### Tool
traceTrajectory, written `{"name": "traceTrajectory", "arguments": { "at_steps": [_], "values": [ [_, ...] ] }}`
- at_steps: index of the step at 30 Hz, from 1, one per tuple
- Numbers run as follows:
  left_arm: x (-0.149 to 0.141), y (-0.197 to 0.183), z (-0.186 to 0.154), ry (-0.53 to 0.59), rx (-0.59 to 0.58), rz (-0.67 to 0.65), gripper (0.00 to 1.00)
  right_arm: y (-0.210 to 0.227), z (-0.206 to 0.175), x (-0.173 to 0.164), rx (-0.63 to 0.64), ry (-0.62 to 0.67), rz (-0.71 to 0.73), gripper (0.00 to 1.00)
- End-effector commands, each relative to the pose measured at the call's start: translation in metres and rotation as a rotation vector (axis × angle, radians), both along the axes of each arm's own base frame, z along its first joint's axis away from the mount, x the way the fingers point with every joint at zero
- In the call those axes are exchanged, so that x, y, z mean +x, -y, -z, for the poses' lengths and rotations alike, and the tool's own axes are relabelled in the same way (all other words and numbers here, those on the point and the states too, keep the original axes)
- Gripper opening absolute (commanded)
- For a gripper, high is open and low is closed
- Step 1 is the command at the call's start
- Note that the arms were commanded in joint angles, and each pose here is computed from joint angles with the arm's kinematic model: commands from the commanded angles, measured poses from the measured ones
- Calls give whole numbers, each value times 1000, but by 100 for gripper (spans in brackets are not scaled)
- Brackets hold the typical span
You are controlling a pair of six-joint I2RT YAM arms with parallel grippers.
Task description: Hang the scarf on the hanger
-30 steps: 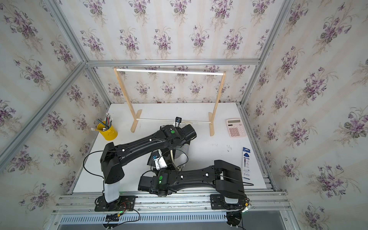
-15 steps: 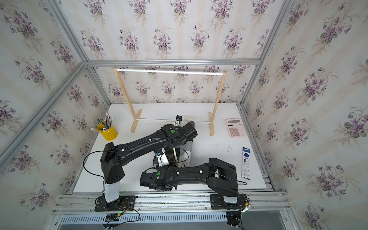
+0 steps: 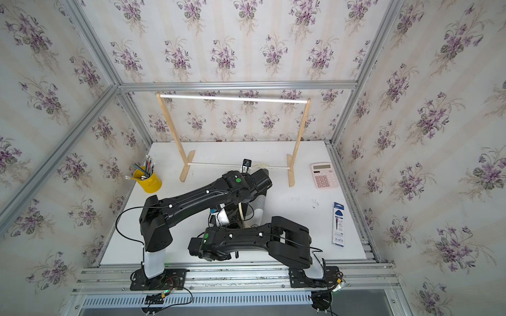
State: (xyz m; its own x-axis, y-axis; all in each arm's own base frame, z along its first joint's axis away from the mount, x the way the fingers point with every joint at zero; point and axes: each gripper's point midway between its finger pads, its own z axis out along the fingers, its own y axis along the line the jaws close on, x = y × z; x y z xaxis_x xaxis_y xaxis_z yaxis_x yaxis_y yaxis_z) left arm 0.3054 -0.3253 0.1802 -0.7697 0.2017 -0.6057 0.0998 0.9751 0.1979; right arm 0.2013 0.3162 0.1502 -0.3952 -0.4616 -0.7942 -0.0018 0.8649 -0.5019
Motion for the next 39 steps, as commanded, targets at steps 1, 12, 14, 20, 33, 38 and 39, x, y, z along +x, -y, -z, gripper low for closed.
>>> {"name": "traceTrajectory", "arguments": {
  "at_steps": [1, 12, 14, 20, 33, 38, 39],
  "values": [
    [-1, -11, 0, -9, 68, 12, 0, 12, -13, -1, -69, 27, 0, 35],
    [1, -15, 0, -10, 77, 2, 0, -16, -15, -14, 110, -113, -187, 38],
    [2, -16, 1, -11, 80, -1, 0, -25, -14, -19, 171, -152, -250, 38],
    [5, -19, 3, -12, 88, -12, 0, -34, -28, -32, 243, -175, -313, 37],
    [8, -23, 11, -37, 82, -19, 0, -15, -64, -40, 259, -201, -221, 58],
    [6, -20, 9, -53, 59, -1, 0, -11, -56, -37, 229, -232, -184, 72],
    [6, -19, 10, -56, 54, 4, 0, -11, -53, -35, 220, -242, -178, 72]
  ]
}}
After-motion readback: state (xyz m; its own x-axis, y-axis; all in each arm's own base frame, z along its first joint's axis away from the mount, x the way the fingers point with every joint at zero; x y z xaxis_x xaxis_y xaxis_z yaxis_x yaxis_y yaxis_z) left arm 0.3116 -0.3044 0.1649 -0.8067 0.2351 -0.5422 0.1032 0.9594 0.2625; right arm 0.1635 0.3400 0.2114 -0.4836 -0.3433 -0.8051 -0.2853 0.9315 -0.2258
